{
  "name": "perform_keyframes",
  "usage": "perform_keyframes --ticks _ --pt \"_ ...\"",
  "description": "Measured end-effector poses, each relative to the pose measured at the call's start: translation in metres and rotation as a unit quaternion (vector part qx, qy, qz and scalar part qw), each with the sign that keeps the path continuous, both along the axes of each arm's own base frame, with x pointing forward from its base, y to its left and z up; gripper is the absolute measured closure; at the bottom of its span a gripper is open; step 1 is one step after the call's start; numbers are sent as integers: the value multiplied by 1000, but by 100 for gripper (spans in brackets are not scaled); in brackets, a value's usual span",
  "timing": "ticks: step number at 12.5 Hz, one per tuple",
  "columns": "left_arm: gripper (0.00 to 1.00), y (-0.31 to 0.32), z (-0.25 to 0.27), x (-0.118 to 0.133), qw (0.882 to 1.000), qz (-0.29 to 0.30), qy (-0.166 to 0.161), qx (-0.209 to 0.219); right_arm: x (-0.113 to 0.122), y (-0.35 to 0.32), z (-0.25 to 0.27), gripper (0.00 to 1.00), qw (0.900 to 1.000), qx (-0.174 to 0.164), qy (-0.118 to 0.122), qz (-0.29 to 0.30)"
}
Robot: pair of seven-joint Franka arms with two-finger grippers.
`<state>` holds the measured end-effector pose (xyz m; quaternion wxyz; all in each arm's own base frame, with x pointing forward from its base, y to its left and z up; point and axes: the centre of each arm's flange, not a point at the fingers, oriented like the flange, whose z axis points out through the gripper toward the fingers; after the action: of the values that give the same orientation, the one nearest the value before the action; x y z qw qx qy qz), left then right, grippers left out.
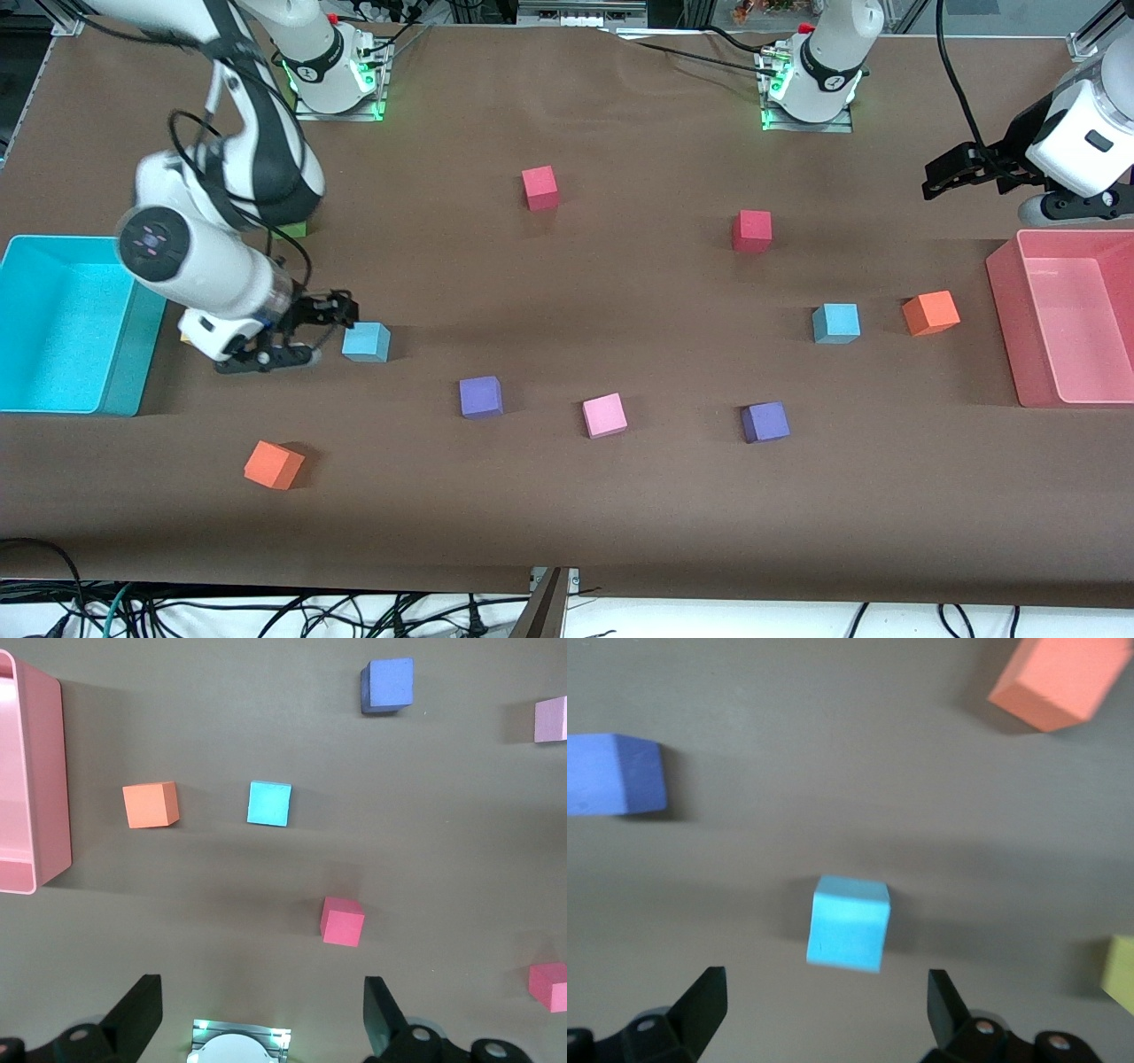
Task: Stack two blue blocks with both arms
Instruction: 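Reach the right gripper down and grasp the light blue cube, then carry the cube to mid-table while the left gripper reaches another blue cube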
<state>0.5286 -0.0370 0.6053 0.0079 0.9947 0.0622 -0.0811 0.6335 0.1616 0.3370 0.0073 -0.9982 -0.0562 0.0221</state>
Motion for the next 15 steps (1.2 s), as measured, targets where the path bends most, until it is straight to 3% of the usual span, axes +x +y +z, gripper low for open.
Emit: perform_keyframes --ticks 3,7,11,12,14,15 --pt "0 0 -3 0 1000 0 3 0 -2 -6 -57 0 1000 -6 15 -13" --pt "0 0 -6 -1 1000 0 7 0 -16 -9 -98 0 1000 -3 0 -14" --pt "0 0 -11 -1 1000 0 12 1 -30 -7 -130 1 1000 -7 15 -10" --pt "0 0 -11 -1 1000 0 13 1 -31 -7 -132 5 1000 -7 13 -10" --pt "0 0 -13 -1 1000 0 14 1 -30 -7 -132 32 1000 -6 10 -10" --pt "0 0 -13 -2 1000 0 14 1 -29 -6 -128 38 1000 -5 7 -10"
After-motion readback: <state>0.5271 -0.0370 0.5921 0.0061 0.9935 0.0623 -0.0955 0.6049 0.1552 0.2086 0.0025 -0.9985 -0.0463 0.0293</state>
